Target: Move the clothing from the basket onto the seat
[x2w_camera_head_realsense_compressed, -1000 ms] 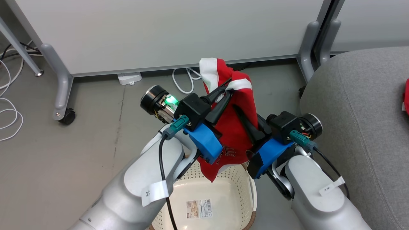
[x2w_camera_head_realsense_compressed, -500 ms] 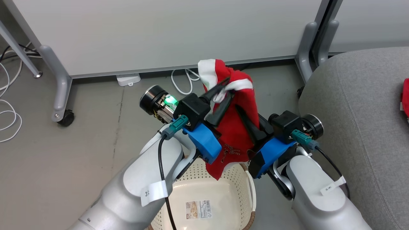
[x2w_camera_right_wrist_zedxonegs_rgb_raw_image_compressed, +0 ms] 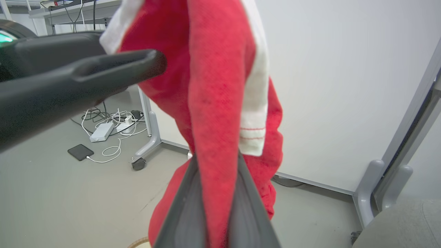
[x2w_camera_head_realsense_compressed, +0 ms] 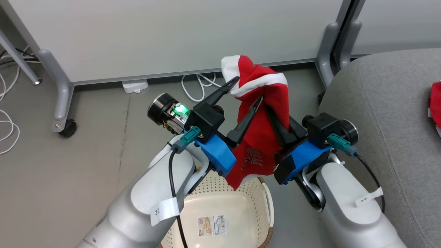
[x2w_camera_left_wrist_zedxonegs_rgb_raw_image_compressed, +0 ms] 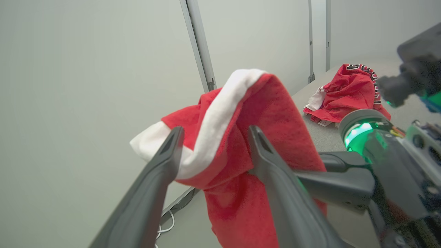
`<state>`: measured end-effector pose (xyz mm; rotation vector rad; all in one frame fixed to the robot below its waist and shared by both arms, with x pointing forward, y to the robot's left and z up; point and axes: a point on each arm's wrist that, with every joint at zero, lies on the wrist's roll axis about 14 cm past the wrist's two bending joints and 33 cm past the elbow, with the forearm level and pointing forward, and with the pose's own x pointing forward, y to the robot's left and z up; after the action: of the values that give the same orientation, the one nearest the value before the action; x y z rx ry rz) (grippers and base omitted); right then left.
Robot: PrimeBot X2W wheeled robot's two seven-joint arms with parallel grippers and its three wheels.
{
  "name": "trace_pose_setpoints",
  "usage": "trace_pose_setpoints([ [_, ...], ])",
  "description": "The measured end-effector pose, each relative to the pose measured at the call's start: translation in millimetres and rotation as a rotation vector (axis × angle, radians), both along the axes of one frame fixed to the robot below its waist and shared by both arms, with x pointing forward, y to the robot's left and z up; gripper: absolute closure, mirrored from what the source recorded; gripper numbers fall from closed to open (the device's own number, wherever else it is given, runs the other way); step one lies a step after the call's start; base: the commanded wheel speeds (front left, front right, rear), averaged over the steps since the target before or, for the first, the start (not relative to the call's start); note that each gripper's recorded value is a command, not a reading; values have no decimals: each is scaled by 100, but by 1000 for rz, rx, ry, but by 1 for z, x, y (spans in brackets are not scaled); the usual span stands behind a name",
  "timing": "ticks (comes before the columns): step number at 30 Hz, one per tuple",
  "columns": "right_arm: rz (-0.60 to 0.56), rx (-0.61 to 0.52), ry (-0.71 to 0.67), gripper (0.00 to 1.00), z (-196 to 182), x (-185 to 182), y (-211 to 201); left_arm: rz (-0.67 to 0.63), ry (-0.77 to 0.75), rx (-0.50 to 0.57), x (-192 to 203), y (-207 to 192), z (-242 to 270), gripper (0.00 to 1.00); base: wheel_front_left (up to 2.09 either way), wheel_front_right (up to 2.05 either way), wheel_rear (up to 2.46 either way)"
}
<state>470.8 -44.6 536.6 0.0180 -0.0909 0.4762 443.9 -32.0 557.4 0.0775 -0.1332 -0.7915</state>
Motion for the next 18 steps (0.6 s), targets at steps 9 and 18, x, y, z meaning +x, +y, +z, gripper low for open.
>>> trace_pose_setpoints([
  [9,-138,23,-19,100,5,8,-50,-46,20,-11,4,-18,-12,0,0,0,0],
  [18,-328,19,-36,100,4,1,-120,-156,67,-13,-3,-57,-34,0,0,0,0],
])
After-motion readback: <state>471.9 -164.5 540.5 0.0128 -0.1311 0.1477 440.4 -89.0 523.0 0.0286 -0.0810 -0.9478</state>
